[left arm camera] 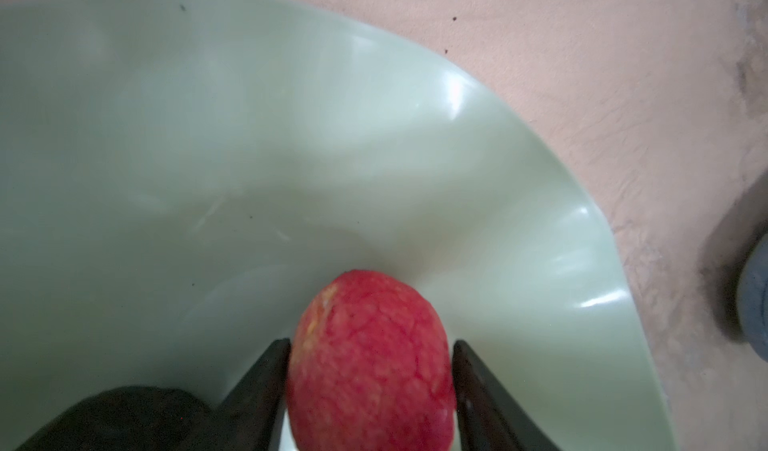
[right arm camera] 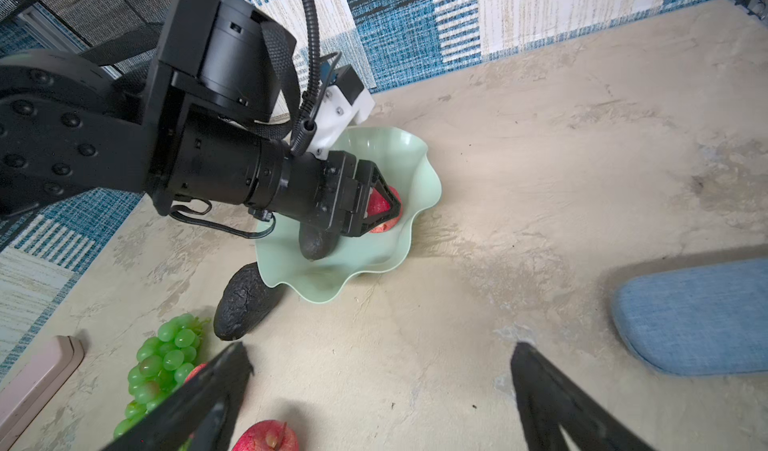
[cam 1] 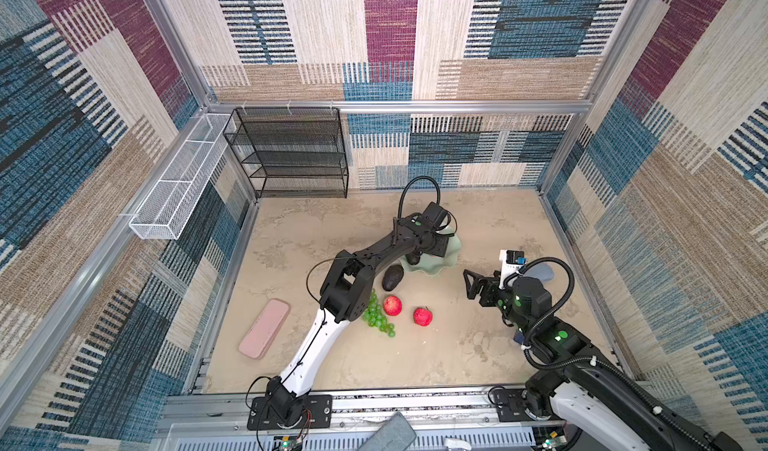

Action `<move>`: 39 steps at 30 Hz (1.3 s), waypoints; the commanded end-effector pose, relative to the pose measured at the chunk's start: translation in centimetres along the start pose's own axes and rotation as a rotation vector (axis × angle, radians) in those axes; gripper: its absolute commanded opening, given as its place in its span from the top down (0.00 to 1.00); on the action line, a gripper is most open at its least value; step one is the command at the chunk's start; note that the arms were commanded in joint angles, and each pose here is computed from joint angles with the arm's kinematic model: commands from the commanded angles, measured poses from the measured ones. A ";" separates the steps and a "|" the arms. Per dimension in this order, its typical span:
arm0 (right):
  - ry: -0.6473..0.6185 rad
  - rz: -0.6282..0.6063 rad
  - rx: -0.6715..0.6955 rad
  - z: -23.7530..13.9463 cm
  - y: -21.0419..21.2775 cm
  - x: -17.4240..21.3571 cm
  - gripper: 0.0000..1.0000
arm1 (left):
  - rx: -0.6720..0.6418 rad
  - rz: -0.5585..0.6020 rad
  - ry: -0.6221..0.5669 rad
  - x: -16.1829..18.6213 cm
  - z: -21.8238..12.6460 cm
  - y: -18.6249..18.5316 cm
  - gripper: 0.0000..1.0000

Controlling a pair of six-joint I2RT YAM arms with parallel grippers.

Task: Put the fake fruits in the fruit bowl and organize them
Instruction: 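Lift the apple with the left gripper and lower it into the bowl, then grasp the red apple beside the avocado with the right gripper while the left gripper withdraws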

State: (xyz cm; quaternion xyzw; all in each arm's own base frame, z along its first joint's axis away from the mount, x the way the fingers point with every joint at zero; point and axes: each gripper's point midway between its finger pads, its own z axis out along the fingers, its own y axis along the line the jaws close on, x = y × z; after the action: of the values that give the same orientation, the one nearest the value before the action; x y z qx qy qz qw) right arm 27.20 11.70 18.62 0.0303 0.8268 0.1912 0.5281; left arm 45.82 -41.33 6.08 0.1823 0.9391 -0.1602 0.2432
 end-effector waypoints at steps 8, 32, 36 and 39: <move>0.055 -0.034 -0.023 0.7 0.9 0.3 0.03 | 0.032 -0.095 -0.151 -5.3 -6.7 -0.6 0.34; 0.453 -0.095 -0.193 4.4 9.3 13.6 0.14 | -0.253 -0.486 -0.603 15.6 -28.8 17.5 0.24; 0.495 -0.091 -0.195 4.7 9.7 15.4 0.14 | -0.290 -0.521 -0.675 17.3 -31.5 18.7 0.20; 0.517 -0.075 -0.205 4.8 10.0 16.3 0.17 | -0.284 -0.552 -0.729 18.4 -32.6 19.2 0.18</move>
State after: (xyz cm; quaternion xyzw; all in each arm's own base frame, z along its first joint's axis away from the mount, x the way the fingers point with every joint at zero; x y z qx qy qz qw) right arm 22.52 25.24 5.73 -0.1157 0.9187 0.2268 0.3021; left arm 26.67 -8.64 20.18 -0.1425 0.8254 -0.1611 0.5219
